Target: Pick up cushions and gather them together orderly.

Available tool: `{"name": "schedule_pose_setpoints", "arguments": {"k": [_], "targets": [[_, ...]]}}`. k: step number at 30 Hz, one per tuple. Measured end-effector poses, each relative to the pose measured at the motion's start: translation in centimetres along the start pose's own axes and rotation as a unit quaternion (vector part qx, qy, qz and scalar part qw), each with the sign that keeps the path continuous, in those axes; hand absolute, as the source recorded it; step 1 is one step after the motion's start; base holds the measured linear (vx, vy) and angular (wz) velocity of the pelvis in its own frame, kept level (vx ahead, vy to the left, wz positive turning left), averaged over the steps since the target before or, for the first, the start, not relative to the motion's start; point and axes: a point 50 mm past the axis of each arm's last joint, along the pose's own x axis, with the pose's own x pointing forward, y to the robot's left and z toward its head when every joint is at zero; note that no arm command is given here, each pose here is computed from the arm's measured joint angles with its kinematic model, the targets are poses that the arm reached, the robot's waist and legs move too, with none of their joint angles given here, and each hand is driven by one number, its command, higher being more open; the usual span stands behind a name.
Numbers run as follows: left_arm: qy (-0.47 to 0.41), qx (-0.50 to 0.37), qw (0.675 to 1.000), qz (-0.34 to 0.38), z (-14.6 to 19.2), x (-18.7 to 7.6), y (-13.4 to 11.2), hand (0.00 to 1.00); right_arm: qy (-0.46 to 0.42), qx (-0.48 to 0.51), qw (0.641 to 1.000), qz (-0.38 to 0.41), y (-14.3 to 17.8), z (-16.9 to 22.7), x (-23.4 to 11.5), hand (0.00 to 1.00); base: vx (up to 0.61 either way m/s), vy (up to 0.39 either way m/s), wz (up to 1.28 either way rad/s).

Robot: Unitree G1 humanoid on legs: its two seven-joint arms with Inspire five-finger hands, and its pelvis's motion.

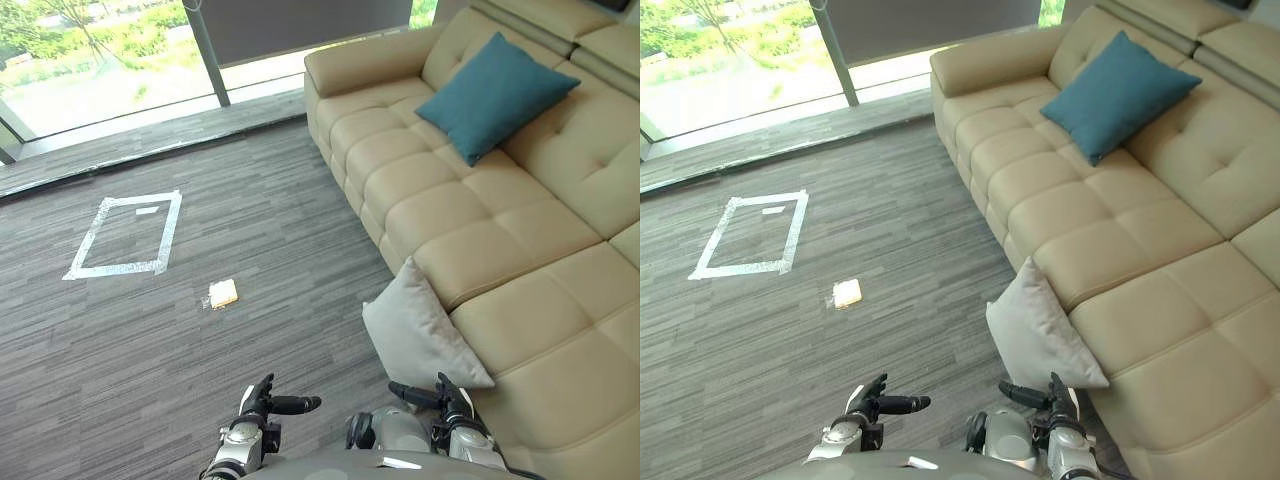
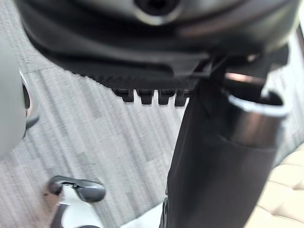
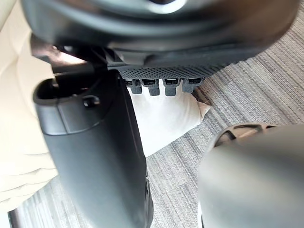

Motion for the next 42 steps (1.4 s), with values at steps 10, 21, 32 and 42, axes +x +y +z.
{"name": "schedule_pose_setpoints", "arguments": {"k": [10,21,32,42], "targets": [[-0.029,-0.044,0.998,0.019,1.5,0.2,0.2,1.00,0.008,0.003,1.000,0.004,0.6,-0.5,-0.2,1.00,0.18,0.165,-0.95],[0.008,-0.011,0.999,0.037,-0.6,-0.1,1.6,1.00,0.021,-0.002,1.000,0.019,1.4,-1.2,-0.5,1.00,0.30,0.269,-1.17],[0.037,0.062,0.997,0.016,-1.9,-0.2,2.1,1.00,0.026,-0.040,0.999,-0.017,-1.4,-0.4,0.5,1.00,0.23,-0.093,-0.69],[-0.015,0.048,0.999,0.010,0.9,0.3,1.6,1.00,0.021,-0.007,1.000,-0.017,-0.4,-0.4,0.3,1.00,0.10,0.005,-0.40]]}}
